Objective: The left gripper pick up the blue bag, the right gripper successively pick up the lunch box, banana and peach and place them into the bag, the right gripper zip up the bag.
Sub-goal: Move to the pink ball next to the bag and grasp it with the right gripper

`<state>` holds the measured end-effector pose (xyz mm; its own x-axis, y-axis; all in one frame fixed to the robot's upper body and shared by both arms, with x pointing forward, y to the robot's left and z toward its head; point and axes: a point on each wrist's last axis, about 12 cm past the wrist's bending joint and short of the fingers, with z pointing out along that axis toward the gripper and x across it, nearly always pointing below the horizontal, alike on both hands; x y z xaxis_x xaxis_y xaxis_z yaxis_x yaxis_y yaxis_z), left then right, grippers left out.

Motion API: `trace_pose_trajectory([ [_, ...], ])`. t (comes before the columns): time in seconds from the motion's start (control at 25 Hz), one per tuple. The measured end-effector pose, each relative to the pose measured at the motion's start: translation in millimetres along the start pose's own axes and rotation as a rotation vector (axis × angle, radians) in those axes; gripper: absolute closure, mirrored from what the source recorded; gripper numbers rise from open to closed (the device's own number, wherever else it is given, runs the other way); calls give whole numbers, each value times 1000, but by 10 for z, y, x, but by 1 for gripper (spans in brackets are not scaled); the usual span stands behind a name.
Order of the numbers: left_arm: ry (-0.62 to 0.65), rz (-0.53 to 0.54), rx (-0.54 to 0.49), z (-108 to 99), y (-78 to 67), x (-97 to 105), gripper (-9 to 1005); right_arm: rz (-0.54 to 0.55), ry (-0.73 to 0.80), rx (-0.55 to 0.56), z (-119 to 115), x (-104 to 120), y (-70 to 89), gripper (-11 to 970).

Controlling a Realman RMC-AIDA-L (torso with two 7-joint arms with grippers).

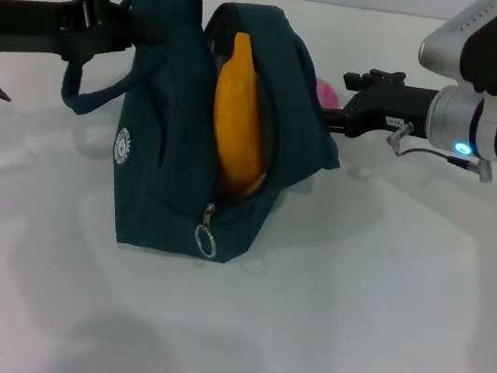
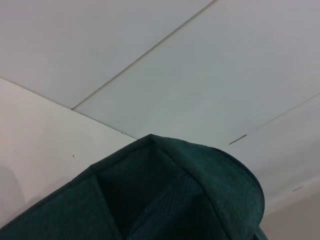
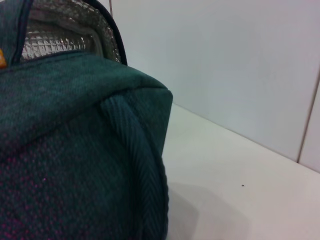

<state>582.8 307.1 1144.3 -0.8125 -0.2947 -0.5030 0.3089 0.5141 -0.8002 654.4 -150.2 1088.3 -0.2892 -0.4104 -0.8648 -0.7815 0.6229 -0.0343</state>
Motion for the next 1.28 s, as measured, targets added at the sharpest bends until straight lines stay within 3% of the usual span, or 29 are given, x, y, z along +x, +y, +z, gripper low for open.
trace_pose_trajectory([
  [0.6, 8, 1, 6, 36, -11, 21, 944, 55, -22, 9, -28, 50, -4, 182],
  [1.28, 15, 10, 28, 129, -77, -6, 943, 30, -3, 8, 24, -6, 19, 228],
])
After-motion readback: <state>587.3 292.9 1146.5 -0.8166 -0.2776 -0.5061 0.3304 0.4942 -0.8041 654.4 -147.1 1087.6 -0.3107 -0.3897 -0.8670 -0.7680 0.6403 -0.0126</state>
